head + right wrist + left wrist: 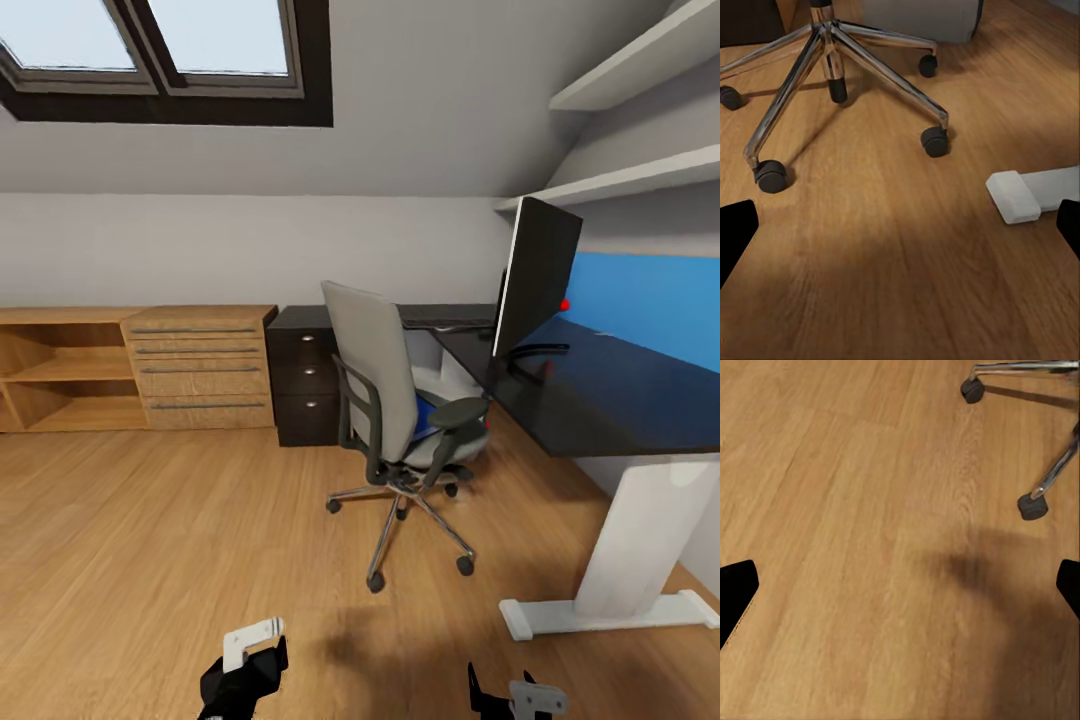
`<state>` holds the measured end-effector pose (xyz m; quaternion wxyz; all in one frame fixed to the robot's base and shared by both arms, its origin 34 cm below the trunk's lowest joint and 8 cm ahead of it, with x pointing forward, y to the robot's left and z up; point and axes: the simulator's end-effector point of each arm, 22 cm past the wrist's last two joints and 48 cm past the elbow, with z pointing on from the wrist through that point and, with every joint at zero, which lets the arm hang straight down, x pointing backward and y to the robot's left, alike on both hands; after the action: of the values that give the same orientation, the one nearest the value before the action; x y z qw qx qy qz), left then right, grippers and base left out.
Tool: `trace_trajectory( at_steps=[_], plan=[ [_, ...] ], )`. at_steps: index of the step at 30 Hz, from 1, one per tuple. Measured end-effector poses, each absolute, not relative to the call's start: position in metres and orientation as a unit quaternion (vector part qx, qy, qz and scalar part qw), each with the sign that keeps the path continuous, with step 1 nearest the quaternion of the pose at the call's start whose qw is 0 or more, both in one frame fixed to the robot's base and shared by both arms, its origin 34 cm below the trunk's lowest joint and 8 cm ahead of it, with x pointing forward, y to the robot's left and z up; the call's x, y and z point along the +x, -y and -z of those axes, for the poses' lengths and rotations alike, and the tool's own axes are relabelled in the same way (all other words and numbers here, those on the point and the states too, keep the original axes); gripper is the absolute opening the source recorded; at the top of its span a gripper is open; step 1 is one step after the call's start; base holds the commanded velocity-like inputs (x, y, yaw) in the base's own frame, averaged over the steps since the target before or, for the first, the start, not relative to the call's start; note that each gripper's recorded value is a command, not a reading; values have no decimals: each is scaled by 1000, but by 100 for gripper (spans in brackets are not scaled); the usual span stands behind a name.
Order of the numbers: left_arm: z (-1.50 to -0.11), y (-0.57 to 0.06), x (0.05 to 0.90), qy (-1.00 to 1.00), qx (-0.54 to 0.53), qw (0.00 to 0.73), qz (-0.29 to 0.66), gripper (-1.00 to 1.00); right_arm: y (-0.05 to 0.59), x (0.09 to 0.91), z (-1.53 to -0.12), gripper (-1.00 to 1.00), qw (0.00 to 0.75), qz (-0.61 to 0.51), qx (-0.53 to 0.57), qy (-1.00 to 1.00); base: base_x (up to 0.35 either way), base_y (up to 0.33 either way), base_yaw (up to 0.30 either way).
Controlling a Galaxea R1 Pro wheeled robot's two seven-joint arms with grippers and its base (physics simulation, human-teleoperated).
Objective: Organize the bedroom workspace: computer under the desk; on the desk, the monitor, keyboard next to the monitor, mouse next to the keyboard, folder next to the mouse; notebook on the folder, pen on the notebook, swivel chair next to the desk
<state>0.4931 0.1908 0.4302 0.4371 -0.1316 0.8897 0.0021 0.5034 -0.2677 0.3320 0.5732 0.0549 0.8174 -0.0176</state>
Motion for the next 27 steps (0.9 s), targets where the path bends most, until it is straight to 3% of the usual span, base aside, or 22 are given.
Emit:
trace_trajectory(
  at_steps=[14,27],
  plan=[
    [-448,-189,497,-891,-130,435,-7,100,269,493,-302,100,560,20,55,-827,0,0,221],
    [-435,-187,493,-898,-117,425,-11,100,265,492,-301,100,559,17,57,-827,0,0,19]
  ],
)
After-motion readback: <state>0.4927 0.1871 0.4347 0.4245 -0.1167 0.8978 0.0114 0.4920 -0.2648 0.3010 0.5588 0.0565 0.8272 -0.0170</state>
